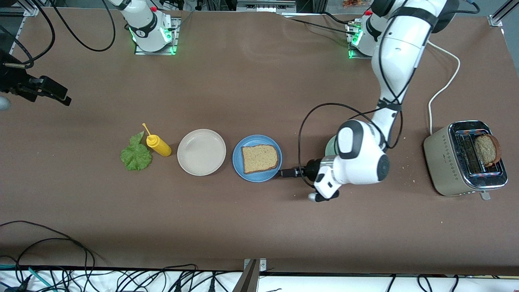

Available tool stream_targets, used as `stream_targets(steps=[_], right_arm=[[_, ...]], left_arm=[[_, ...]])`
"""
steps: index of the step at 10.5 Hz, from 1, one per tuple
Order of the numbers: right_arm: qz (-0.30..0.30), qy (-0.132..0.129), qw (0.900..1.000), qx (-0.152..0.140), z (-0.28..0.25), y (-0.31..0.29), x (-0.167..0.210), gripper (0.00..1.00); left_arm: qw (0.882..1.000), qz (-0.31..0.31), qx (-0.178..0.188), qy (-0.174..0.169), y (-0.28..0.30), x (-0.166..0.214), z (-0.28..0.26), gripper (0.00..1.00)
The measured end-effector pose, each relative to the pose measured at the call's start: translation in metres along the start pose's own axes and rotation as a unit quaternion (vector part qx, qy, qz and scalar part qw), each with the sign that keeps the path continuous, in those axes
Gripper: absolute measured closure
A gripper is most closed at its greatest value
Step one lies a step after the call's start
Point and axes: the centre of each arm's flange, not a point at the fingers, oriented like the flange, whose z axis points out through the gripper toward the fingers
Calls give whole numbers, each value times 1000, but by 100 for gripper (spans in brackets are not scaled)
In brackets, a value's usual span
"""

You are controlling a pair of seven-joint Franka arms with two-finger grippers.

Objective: Make sandwich in blue plate with both arms
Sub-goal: 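Release the bread and raise the left gripper back toward the toaster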

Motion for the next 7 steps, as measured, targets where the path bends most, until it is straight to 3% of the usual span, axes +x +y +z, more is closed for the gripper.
stream_targets(steps=[1,2,4,7], right_arm=[[0,0,1000,0,0,0,0,0],[0,-1,1000,0,1,0,0,0],[-2,-7,1000,-1,6,-3,2,0],[-6,-27,1000,-3,29,-8,11,0]], left_arm=[[1000,6,-4,5,3,1,-26,0],[999,37,33,19,9,-5,-54,0],[983,102,144,43,20,-33,-126,0],[965,108,210,115,4,-86,-274,0]])
